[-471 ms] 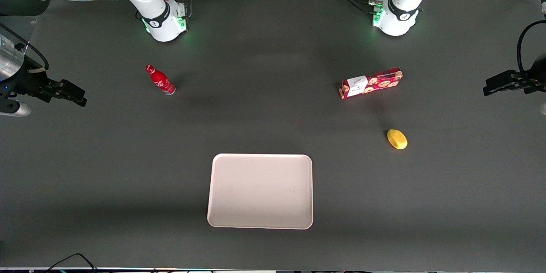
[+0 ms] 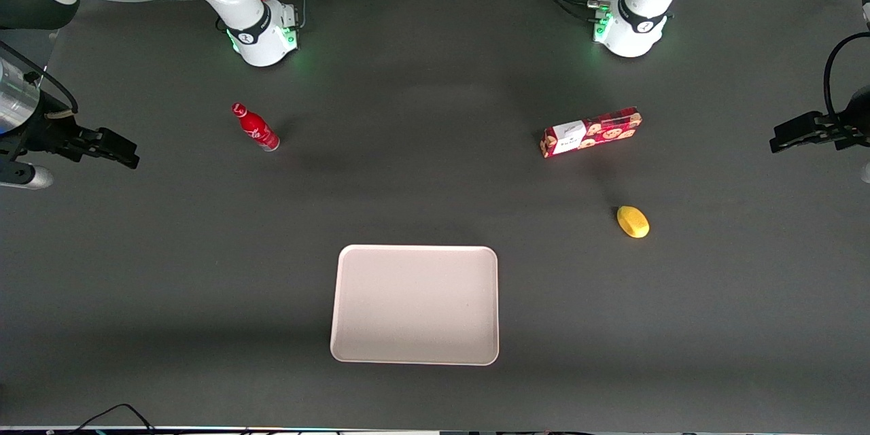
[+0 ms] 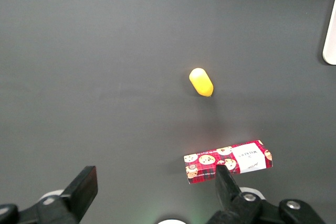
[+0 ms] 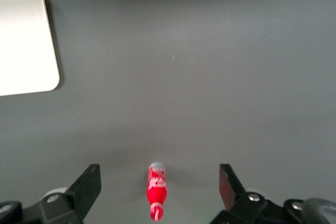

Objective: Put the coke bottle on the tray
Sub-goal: 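Move the right gripper down over the red Coca-Cola bottle, then close the right gripper around the bottle's cap end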

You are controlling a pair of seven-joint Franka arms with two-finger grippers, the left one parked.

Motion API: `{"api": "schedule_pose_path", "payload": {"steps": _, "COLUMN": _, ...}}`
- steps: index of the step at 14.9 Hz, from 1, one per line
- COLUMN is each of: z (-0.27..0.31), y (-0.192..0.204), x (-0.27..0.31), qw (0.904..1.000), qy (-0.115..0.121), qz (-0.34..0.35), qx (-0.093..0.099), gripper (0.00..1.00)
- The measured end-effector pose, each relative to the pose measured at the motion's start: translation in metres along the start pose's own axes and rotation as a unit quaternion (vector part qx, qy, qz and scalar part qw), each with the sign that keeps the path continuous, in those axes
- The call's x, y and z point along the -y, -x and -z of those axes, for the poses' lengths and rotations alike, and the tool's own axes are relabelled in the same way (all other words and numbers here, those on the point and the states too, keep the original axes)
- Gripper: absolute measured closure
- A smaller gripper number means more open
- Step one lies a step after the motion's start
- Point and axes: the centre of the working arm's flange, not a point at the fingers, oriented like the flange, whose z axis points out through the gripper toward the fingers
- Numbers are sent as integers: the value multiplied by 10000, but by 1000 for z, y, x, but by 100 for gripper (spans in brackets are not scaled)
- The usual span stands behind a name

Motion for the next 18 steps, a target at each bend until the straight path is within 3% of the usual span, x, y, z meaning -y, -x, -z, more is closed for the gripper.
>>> {"api": "schedule_pose_path", "payload": {"steps": 4, "z": -7, "y": 31, "x": 19, "qw": 9974, "qy": -10, "qz": 212, "qx": 696, "gripper": 0}}
{"api": "schedule_pose_path", "payload": {"steps": 8, "z": -67, "y": 85, "x": 21, "qw": 9923, "qy": -79, "qz": 346, "qx": 1189, "gripper": 0}}
{"api": "schedule_pose_path", "payload": {"steps": 13, "z": -167, "y": 140, "x": 32, "qw": 9910, "qy": -31, "qz": 423, "qx": 1272, "gripper": 0}}
{"api": "schedule_pose_path", "payload": {"steps": 18, "z": -223, "y": 168, "x": 37, "qw": 9924, "qy": -22, "qz": 443, "qx": 1145, "gripper": 0}}
